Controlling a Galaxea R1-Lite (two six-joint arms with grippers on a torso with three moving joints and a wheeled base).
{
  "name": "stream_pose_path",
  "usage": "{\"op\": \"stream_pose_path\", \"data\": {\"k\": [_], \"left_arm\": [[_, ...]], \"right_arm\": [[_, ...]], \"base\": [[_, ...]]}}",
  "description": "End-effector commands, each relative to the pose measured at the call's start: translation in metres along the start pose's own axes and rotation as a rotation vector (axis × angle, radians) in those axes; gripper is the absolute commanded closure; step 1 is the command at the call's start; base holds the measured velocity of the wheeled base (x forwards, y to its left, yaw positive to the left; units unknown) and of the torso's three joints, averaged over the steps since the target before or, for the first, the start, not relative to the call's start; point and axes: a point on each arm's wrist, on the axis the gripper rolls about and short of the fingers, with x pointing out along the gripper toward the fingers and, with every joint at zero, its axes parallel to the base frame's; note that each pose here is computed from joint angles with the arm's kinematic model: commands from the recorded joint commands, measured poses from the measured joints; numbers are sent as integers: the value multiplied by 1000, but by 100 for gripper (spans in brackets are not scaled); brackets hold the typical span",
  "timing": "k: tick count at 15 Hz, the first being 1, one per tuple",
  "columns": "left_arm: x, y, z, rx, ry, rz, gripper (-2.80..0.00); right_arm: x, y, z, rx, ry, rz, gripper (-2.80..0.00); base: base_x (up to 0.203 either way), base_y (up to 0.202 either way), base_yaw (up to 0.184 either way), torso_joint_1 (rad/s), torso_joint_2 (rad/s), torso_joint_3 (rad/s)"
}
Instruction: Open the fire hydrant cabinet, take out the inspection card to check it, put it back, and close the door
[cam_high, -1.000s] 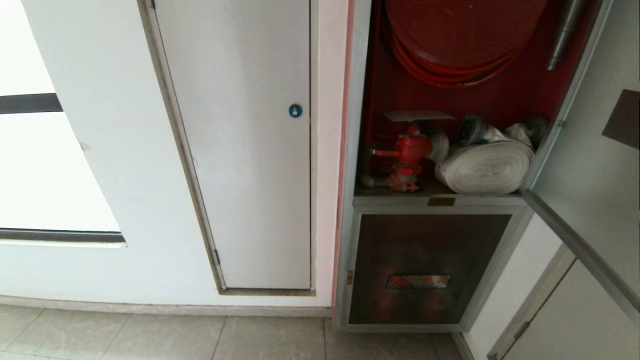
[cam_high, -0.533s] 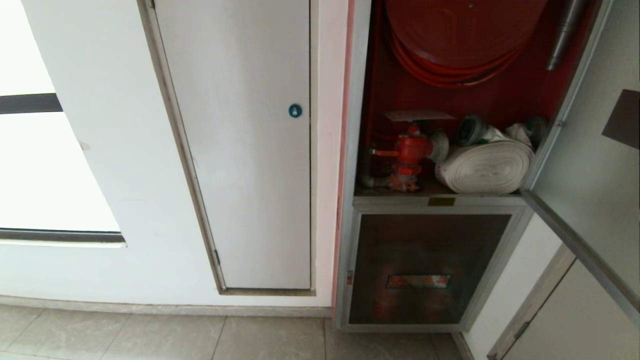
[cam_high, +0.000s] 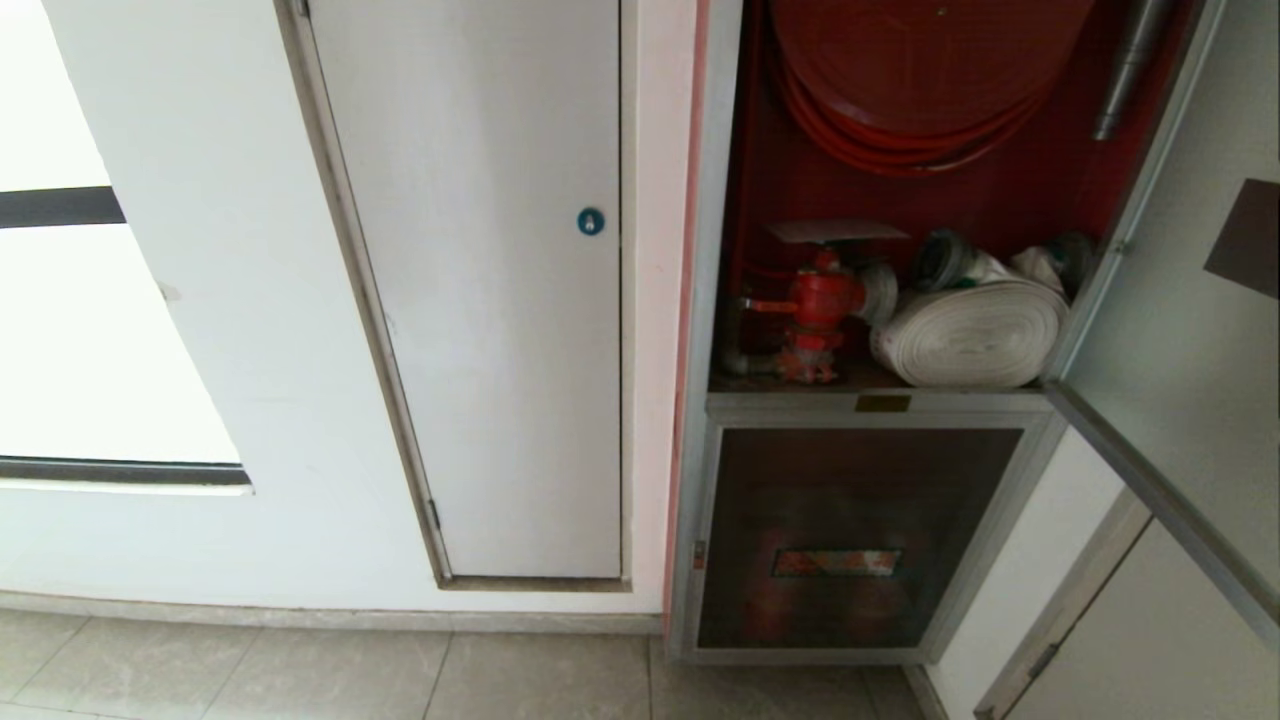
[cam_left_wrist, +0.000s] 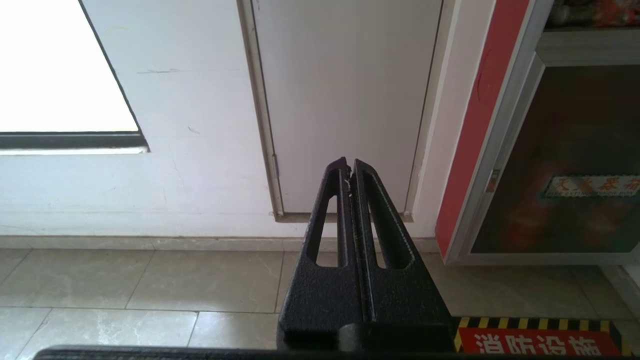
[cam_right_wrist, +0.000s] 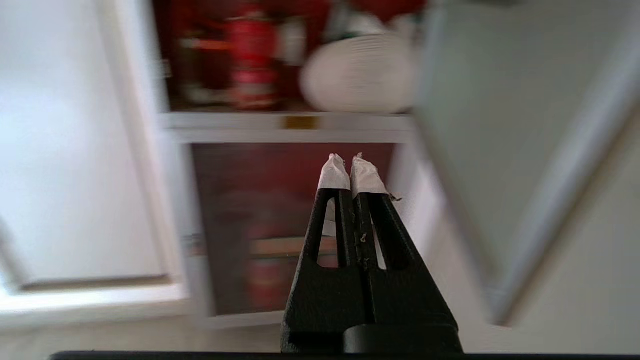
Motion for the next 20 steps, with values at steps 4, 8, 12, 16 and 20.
{"op": "stream_pose_path", "data": {"k": [4, 8, 12, 16, 20], "left_arm": [[1, 0, -2, 0, 7, 1, 0], [1, 0, -2, 0, 7, 1, 0], [1, 0, -2, 0, 7, 1, 0], [1, 0, -2, 0, 7, 0, 0], [1, 0, -2, 0, 7, 0, 0]], "right_arm": [[2, -7, 33, -8, 8, -222, 0], [4, -11, 57, -4, -1, -388, 0], [28, -11, 79, -28, 72, -544, 0], [42, -15, 108, 0, 40, -762, 0], [49, -14, 125, 10, -18, -988, 0]], "base": [[0, 0, 0, 0, 0, 0], [0, 0, 0, 0, 0, 0], [0, 0, 0, 0, 0, 0], [0, 0, 0, 0, 0, 0], [0, 0, 0, 0, 0, 0]]}}
